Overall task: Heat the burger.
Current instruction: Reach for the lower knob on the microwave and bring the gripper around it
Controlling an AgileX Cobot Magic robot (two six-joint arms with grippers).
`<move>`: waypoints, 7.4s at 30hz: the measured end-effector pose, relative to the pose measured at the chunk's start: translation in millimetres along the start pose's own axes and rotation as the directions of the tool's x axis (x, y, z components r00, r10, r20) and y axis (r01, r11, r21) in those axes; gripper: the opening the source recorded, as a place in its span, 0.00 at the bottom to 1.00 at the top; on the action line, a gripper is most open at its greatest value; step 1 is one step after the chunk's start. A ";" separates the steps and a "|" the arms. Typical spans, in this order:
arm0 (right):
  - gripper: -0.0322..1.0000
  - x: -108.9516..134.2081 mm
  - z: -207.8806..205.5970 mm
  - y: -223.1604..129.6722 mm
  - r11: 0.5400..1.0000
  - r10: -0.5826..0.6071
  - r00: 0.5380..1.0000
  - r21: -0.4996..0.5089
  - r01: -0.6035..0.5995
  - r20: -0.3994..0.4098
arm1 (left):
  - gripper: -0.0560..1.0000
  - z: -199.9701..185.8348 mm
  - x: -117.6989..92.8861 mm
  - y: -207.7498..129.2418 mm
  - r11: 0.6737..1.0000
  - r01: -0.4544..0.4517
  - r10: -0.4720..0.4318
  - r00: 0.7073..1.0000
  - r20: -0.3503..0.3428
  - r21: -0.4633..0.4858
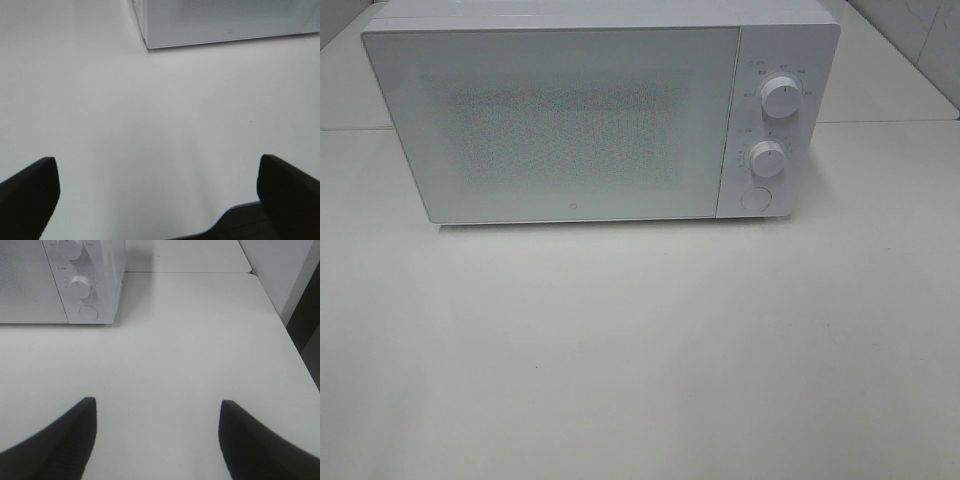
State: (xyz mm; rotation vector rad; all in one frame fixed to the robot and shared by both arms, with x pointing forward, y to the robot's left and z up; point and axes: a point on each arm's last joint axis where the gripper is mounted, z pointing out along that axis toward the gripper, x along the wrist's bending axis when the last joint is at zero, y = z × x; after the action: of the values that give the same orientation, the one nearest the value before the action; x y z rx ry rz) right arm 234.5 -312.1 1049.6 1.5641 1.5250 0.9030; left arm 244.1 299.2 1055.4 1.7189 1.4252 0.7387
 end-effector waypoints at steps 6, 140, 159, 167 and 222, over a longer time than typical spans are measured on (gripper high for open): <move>0.70 0.0 0.0 0.0 1.000 0.000 1.000 0.000 0.000 0.000 | 0.99 -10.2 -1.0 -6.6 0.993 0.080 -0.092 0.985 -0.144 -0.089; 0.77 156.5 277.7 14.5 0.945 -0.102 0.995 -0.311 0.098 0.003 | 0.99 -11.7 -2.1 -7.7 0.987 0.117 -0.139 0.966 -0.216 -0.113; 0.77 180.1 316.6 -1.5 0.956 -0.113 0.993 -0.270 0.113 0.013 | 0.99 -11.7 -2.1 -7.7 0.987 0.117 -0.139 0.966 -0.216 -0.113; 0.77 184.2 333.9 1.3 0.956 -0.088 0.996 -0.278 0.092 0.028 | 0.99 -11.7 -2.1 -7.7 0.987 0.117 -0.139 0.966 -0.216 -0.113; 0.74 181.8 352.1 2.7 0.955 -0.075 0.996 -0.283 0.084 0.043 | 0.99 -11.7 -2.1 -7.7 0.987 0.117 -0.139 0.966 -0.216 -0.113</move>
State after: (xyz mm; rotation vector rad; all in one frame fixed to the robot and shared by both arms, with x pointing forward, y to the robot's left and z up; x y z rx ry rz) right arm 554.3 -145.3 885.6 1.2948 1.3579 0.9983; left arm 229.9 300.1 1055.2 1.4887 1.6065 0.9386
